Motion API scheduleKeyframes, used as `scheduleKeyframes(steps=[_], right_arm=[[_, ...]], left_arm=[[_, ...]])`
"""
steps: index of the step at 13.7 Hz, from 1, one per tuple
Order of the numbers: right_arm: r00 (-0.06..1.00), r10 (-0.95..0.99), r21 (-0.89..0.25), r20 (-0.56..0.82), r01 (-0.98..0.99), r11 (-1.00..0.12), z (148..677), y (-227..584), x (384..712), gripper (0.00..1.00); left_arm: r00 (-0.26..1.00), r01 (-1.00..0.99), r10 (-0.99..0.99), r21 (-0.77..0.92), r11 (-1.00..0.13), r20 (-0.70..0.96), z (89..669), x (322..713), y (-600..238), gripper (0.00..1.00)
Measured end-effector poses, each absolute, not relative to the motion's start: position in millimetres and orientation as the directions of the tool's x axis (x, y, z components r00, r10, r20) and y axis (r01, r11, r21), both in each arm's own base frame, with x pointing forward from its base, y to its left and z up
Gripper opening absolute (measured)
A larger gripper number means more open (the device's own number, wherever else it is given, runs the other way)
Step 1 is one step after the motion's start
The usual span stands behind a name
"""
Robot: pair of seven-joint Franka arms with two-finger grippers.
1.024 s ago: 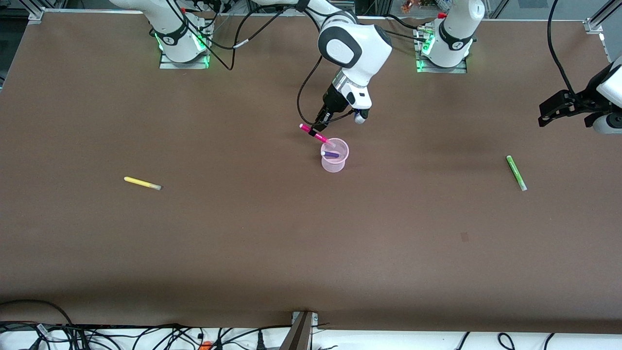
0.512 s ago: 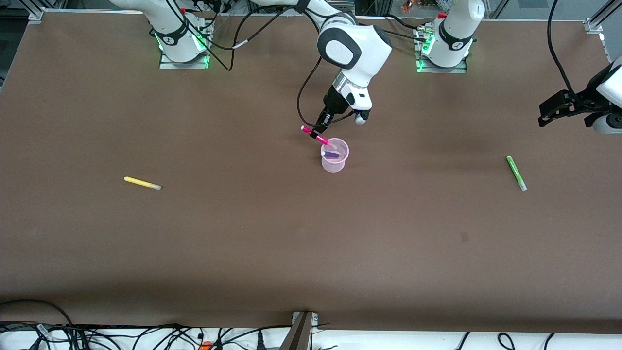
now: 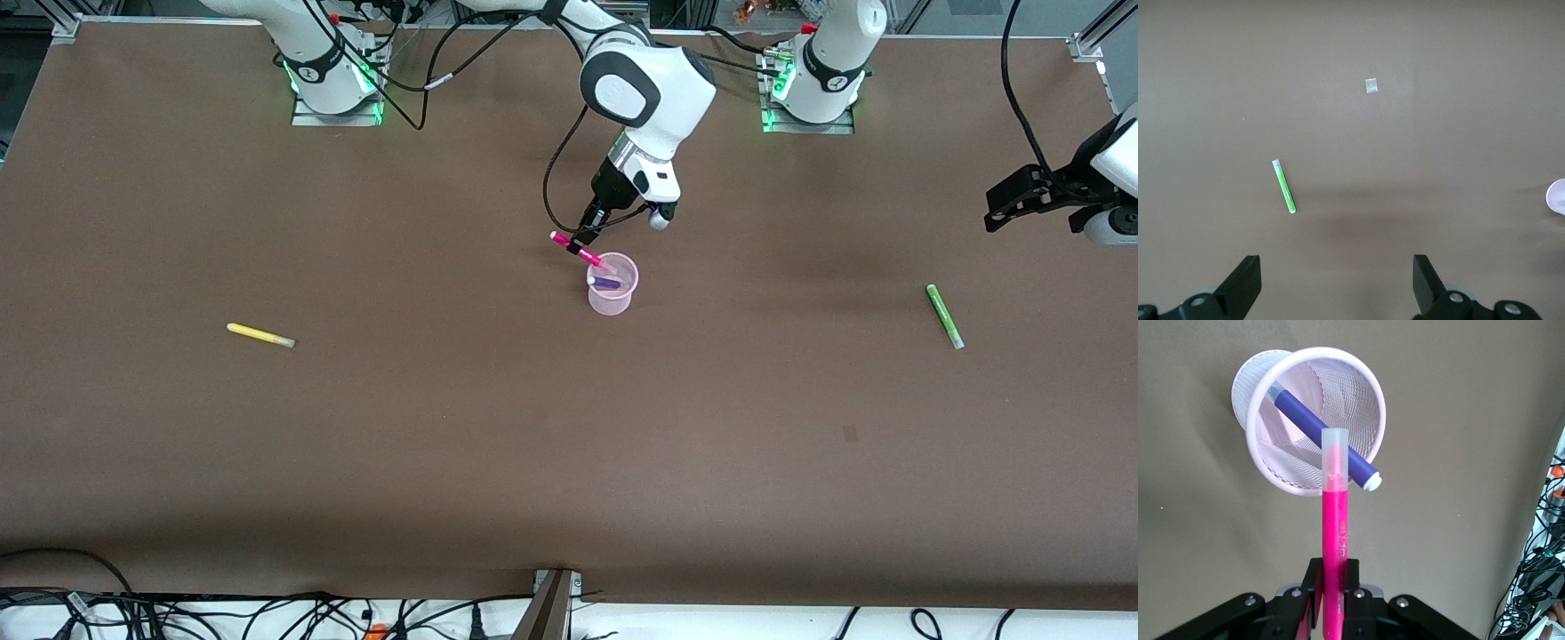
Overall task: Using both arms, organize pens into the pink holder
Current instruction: 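Insert the pink marker tip-first into the pink cup with the right gripper, then open the right gripper and lift it away from the cup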
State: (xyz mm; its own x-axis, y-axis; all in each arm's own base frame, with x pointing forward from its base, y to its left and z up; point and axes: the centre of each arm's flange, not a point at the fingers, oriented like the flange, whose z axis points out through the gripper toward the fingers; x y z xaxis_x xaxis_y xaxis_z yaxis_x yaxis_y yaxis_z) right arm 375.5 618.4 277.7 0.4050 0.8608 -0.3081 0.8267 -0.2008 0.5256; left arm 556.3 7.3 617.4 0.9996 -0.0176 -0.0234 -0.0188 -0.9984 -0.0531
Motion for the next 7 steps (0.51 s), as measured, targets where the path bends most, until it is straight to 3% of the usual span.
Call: scheduleKeyframes(steps=[7], right_arm=[[0.404,0.861,0.531,-0.310,0.825,-0.195,270.5,617.9,377.6,0.17]], left_arm=[[1.000,-0.019,-0.018,-0.053,-0.998,-0.023,617.4,556.4,7.3,1.00]])
